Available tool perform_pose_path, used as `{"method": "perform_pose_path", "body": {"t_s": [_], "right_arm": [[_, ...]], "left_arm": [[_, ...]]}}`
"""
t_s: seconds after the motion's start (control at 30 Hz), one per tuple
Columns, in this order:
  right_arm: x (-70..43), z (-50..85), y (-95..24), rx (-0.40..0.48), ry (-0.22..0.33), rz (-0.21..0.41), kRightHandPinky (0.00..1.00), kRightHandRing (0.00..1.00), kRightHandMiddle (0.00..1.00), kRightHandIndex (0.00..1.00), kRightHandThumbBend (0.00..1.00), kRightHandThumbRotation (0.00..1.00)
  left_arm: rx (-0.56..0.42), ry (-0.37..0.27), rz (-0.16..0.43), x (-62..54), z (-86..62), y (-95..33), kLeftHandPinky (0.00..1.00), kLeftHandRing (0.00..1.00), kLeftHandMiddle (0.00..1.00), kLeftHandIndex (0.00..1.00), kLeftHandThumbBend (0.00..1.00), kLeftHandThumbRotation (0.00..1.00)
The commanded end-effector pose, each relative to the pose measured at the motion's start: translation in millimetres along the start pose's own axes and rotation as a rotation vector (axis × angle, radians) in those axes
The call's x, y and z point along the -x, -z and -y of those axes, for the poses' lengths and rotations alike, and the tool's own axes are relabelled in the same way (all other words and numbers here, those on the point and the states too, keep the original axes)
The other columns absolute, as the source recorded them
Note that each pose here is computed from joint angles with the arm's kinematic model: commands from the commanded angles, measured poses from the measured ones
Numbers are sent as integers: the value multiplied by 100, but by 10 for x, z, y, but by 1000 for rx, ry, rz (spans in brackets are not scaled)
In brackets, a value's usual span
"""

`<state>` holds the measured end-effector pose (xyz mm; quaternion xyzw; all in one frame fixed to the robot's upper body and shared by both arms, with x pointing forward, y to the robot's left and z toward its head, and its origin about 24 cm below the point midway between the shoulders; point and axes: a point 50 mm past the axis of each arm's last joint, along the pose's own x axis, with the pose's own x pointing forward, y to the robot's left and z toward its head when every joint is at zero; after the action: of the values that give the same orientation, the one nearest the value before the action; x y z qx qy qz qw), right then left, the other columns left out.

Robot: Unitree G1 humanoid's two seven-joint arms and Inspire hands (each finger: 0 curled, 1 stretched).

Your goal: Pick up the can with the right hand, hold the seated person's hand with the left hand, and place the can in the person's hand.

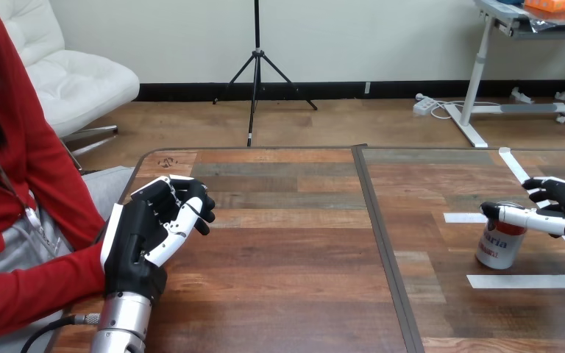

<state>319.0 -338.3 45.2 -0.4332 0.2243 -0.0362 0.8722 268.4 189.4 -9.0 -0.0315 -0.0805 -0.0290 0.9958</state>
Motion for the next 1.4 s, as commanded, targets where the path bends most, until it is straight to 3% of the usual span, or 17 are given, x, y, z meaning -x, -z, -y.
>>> {"method": "perform_pose_path", "body": {"t_s": [0.0, 0.6, 1.0, 1.37], "right_arm": [[-68, 37, -252, -9, 40, 62, 68, 82, 86, 85, 100, 59], [-88, -45, -280, 12, -9, 38, 68, 82, 87, 86, 100, 55], [-95, -93, -306, 23, -10, 45, 66, 79, 85, 85, 100, 51], [-104, -120, -349, 23, -10, 58, 70, 81, 85, 83, 100, 44]], "left_arm": [[-29, 36, 91, -180, 38, -183, 31, 41, 45, 44, 36, 25], [-34, 45, 99, -180, 41, -194, 30, 40, 44, 43, 35, 26], [-35, 43, 103, -177, 45, -197, 30, 39, 43, 43, 33, 25], [-48, 48, 104, -173, 42, -197, 30, 39, 43, 42, 31, 25]]}}
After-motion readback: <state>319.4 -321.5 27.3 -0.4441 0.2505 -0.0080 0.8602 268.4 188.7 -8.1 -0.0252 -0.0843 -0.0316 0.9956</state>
